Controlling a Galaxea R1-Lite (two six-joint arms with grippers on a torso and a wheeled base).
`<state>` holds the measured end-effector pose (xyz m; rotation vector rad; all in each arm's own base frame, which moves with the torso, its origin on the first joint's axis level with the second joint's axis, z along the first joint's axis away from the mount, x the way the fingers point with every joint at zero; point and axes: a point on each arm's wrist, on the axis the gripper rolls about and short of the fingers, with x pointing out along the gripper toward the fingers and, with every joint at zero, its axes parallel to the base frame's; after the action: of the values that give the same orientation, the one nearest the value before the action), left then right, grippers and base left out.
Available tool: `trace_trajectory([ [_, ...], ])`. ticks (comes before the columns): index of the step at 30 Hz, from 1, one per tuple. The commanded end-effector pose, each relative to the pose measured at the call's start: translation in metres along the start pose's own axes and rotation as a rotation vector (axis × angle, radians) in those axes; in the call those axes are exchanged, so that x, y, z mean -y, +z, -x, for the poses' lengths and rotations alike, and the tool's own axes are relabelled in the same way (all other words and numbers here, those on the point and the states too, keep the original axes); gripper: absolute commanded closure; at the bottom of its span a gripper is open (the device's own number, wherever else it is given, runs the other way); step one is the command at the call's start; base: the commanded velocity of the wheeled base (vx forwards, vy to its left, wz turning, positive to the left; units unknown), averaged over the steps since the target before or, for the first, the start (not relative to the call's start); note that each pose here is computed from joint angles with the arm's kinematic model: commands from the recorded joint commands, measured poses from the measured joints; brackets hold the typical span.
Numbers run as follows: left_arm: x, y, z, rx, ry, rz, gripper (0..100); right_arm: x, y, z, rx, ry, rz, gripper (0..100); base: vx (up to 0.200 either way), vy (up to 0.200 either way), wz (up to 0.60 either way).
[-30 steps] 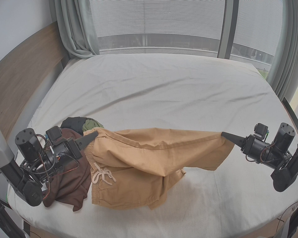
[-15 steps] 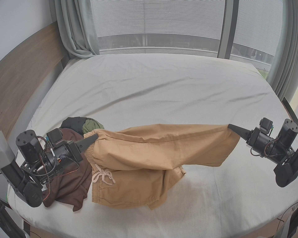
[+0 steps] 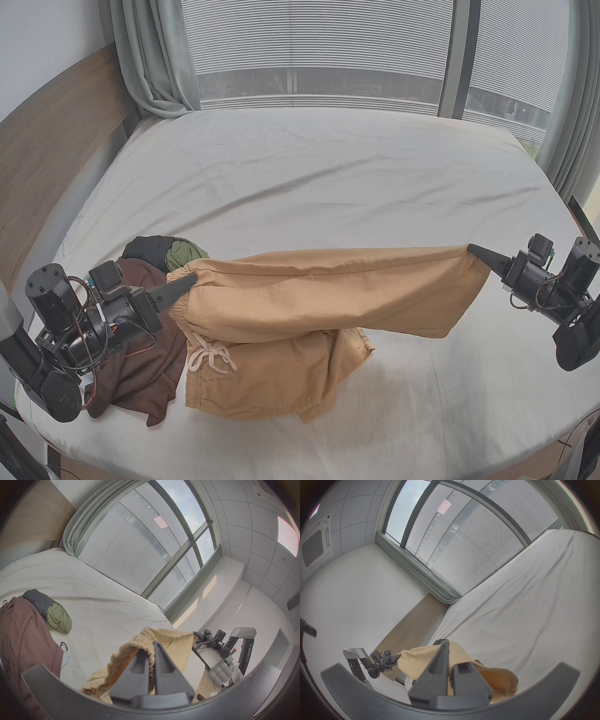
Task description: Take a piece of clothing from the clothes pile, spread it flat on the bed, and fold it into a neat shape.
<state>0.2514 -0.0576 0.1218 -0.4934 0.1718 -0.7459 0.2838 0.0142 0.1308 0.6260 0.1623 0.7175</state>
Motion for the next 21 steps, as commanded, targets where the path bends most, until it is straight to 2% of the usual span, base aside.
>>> trace_trajectory([
  [1,0.002,0.004,0.0,0.014,-0.007,-0.012,100,0.007,-0.003,-0.001,-0.01,-0.014,-0.014,100,0.0,0.0,0.0],
  [21,-0.01,0.014,-0.002,0.054,0.024,-0.044,100,0.007,-0.007,-0.006,-0.023,-0.008,-0.017,100,0.0,0.0,0.0],
])
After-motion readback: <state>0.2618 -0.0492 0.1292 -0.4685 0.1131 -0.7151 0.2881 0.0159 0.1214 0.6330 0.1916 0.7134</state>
